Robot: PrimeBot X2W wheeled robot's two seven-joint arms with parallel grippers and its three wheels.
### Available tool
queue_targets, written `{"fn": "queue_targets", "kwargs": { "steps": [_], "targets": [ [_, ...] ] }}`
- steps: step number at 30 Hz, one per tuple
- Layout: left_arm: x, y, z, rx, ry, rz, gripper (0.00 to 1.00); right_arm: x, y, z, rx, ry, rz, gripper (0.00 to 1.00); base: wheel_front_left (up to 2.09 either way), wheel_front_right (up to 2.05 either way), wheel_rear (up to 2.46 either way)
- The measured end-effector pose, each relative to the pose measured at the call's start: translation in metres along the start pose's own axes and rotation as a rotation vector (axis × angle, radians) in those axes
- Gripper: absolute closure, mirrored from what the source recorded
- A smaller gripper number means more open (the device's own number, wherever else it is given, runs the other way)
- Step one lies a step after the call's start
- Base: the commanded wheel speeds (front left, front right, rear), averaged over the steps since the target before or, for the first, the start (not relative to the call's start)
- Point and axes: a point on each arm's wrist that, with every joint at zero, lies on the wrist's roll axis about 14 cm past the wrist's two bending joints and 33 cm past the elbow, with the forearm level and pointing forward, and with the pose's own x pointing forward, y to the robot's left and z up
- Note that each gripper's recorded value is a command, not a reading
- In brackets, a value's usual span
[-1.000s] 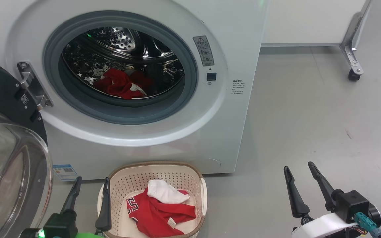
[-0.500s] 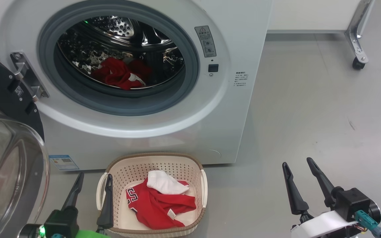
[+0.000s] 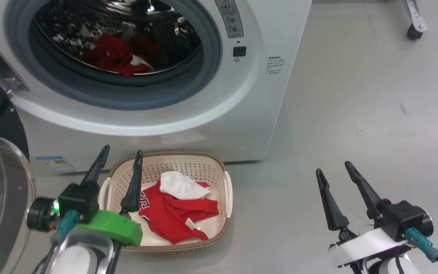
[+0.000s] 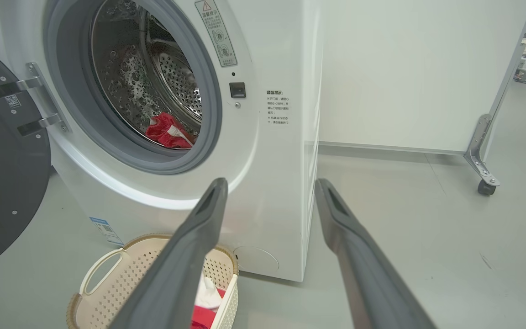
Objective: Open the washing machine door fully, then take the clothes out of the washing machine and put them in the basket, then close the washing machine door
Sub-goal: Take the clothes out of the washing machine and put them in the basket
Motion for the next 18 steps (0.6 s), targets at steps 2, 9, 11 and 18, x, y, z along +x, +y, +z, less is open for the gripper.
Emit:
{"fn": "queue_targets", "kwargs": {
  "steps": [2,9,11,18],
  "targets": [
    [0.013,-0.002,-0.003,0.003,0.016,-0.020,0.00,0.005,0.000,-0.001,0.003,0.002,0.002,0.00,0.00,0.00,0.00],
    [0.065,0.003,-0.015,0.033,0.091,-0.056,0.00,0.020,0.005,-0.015,0.040,0.037,0.027,0.00,0.00,0.00,0.00],
    [0.077,0.010,-0.024,0.043,0.131,-0.048,0.00,0.024,0.007,-0.020,0.048,0.049,0.036,0.00,0.00,0.00,0.00],
    [0.127,0.034,-0.037,0.121,0.214,-0.037,0.00,0.036,-0.002,-0.033,0.074,0.076,0.015,0.00,0.00,0.00,0.00]
  ]
}}
